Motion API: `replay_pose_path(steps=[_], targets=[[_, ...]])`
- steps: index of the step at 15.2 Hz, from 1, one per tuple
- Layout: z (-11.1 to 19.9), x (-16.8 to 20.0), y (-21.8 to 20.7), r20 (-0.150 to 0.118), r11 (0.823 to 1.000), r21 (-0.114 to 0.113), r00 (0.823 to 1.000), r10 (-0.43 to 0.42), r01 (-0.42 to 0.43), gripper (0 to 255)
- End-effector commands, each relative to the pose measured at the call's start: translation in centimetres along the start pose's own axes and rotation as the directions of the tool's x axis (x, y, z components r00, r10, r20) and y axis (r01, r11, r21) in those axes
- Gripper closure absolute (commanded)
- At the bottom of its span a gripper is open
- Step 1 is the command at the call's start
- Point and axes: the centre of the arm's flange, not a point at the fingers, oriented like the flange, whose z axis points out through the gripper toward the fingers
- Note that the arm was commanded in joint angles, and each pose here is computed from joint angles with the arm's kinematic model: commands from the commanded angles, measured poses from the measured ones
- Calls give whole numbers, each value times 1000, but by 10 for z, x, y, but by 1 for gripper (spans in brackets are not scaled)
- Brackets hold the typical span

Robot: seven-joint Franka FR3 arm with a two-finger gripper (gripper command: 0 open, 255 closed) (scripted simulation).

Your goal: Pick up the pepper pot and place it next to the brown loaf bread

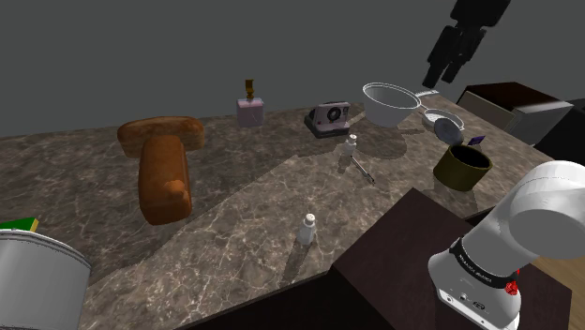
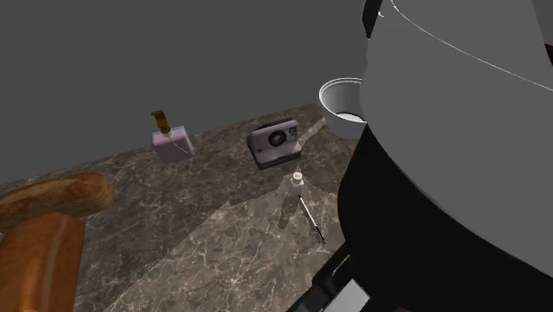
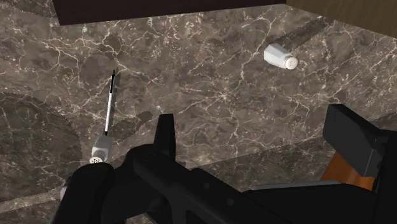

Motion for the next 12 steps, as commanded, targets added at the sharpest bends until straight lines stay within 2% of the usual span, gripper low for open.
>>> replay_pose_path(steps=[1,12], targets=[[0,0,0,0,1000,0,1000,0,0,0],[93,90,79,41,999,31,999,35,-36,0]])
